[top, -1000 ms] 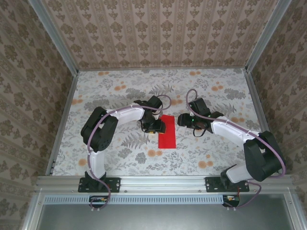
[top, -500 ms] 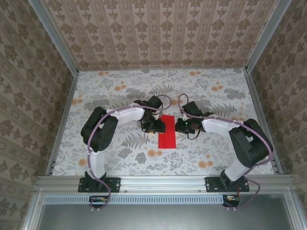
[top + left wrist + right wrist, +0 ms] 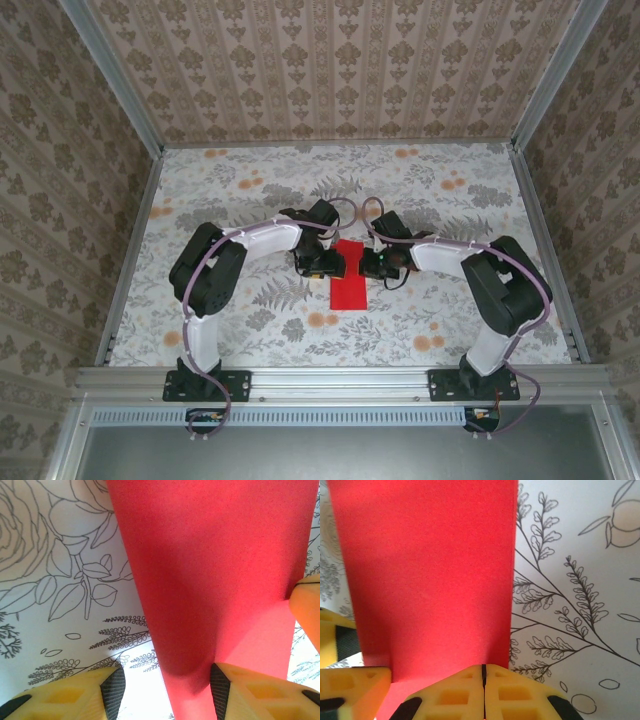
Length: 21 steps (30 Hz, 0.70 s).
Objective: Fold a paper plane with a square sheet of paper (fold left side to right side)
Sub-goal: Hold the square sheet of paper at the center of the table.
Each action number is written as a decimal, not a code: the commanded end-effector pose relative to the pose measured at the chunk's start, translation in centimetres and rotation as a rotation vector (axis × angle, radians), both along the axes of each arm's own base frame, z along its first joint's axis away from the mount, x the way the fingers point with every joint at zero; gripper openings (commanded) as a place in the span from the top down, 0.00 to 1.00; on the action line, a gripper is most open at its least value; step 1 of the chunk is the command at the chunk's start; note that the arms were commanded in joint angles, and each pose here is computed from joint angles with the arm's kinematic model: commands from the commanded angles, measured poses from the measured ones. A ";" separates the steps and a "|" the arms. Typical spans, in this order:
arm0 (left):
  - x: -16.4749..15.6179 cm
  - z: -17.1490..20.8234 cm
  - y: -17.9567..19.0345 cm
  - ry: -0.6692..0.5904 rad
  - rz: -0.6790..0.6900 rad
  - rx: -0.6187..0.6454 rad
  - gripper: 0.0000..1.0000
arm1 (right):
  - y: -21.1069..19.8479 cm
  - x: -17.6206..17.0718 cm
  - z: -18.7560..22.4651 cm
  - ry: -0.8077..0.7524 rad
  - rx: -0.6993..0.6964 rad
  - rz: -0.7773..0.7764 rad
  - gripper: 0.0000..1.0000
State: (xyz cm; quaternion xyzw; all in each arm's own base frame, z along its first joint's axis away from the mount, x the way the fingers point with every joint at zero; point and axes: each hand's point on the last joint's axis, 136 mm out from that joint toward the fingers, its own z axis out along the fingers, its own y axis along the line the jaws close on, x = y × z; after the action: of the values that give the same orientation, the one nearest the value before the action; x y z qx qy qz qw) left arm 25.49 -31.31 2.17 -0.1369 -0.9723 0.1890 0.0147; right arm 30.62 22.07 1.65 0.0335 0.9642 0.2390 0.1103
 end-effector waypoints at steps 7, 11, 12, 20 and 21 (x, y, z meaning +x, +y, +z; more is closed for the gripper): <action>-1.1 -2.3 -0.3 0.016 -0.044 0.026 0.46 | -1.0 -1.2 -1.7 0.095 -0.097 0.006 0.93; 0.0 0.7 -0.3 -0.060 -0.041 -0.024 0.44 | -1.3 -1.6 -2.3 0.119 -0.115 0.006 0.94; 0.4 1.7 -0.3 -0.084 -0.038 -0.045 0.43 | -1.3 -1.7 -2.4 0.121 -0.118 0.007 0.94; 0.8 6.9 -1.1 -0.178 -0.033 -0.227 0.47 | -1.8 -1.8 -2.5 0.127 -0.146 0.010 0.95; 0.7 7.2 -1.4 -0.177 -0.038 -0.255 0.49 | -1.8 -1.9 -2.6 0.127 -0.149 0.012 0.95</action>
State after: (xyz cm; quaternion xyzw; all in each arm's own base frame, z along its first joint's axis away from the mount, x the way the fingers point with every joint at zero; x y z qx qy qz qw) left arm 26.11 -31.77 7.72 -0.1573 -0.9515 0.2560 -0.0665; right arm 30.70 22.06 1.50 0.0348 0.9706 0.2207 0.0897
